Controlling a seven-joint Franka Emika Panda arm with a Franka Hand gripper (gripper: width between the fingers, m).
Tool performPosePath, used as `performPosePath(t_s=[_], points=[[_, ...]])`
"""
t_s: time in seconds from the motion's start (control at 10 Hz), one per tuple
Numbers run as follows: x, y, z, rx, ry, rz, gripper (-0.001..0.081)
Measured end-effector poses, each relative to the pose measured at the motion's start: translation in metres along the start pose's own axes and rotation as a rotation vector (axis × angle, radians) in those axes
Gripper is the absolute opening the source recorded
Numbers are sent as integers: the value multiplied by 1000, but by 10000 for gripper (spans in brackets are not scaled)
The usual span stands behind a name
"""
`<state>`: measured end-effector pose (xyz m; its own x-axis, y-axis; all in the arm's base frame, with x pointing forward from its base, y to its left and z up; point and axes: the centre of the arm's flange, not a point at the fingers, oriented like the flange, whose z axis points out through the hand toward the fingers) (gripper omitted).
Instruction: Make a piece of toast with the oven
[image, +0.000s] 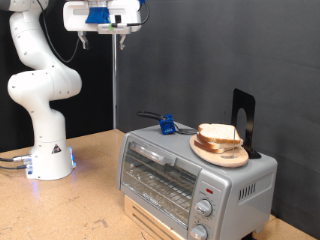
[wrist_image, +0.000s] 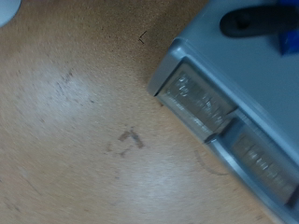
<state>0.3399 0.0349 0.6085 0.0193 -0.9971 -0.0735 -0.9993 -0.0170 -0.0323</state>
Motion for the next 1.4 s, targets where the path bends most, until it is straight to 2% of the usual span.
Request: performPosePath(t_s=[0.2, 0.3, 0.4, 0.5, 0.7, 0.8, 1.0, 1.1, 1.4], points=[[-2, -2, 2, -6, -15, -246, 809], [-1, -6, 6, -16, -24, -338, 809], [0, -6, 5, -15, -22, -296, 809], [-3, -1, 5, -43, -24, -358, 809], [-4, 8, 1, -66, -54, -605, 808], [1, 3, 4, -41, -68, -663, 808], [14, -24, 29, 76, -41, -558, 808], [19, -37, 43, 103, -33, -505, 809], [29, -70, 79, 97, -15, -401, 809]])
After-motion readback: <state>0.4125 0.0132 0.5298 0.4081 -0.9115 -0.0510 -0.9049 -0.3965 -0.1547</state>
